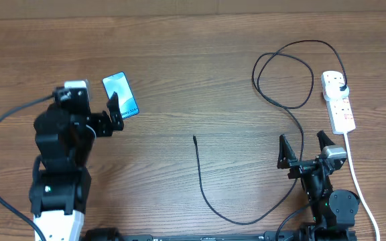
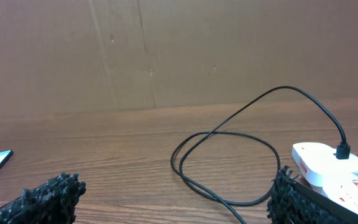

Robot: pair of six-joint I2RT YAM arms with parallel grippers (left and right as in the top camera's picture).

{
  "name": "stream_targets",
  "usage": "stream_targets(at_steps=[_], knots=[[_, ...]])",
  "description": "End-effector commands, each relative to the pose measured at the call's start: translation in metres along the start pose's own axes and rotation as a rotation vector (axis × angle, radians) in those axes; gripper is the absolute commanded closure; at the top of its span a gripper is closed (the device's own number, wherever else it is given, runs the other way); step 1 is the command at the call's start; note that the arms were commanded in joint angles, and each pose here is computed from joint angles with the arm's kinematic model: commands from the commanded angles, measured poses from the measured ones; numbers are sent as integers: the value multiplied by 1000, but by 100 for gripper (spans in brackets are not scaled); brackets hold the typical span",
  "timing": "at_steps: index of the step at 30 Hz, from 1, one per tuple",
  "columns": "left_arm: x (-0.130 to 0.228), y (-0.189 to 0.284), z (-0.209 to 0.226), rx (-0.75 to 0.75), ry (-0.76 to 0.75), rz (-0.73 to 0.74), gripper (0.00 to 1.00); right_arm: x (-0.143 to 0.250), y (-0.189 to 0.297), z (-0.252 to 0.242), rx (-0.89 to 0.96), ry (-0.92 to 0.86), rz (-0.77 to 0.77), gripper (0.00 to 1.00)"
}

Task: Plug charger to phone and switch on socket
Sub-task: 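Move the left gripper forward over the Galaxy phone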

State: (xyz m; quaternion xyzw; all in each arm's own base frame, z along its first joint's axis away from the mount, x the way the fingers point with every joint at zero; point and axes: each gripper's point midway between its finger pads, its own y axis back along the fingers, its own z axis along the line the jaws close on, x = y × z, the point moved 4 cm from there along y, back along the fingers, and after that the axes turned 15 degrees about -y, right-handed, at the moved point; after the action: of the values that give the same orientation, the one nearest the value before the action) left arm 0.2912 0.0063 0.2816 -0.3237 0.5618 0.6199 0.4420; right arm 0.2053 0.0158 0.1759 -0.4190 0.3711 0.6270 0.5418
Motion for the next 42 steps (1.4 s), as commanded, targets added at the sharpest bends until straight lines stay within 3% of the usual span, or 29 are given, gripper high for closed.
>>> stream_targets(at_steps=[1,14,29,42], knots=[[-21,0,6,-16,39,-1,0,2,0,-2,9,-3,-6,0],[-32,-36,16,-5,49,246,0,2,0,-2,9,-3,-5,0],[-38,-53,6,84,62,248,0,2,0,-2,9,-3,-5,0],[-36,-74,9,48,295,320,0,2,0,-2,9,-3,-6,0]])
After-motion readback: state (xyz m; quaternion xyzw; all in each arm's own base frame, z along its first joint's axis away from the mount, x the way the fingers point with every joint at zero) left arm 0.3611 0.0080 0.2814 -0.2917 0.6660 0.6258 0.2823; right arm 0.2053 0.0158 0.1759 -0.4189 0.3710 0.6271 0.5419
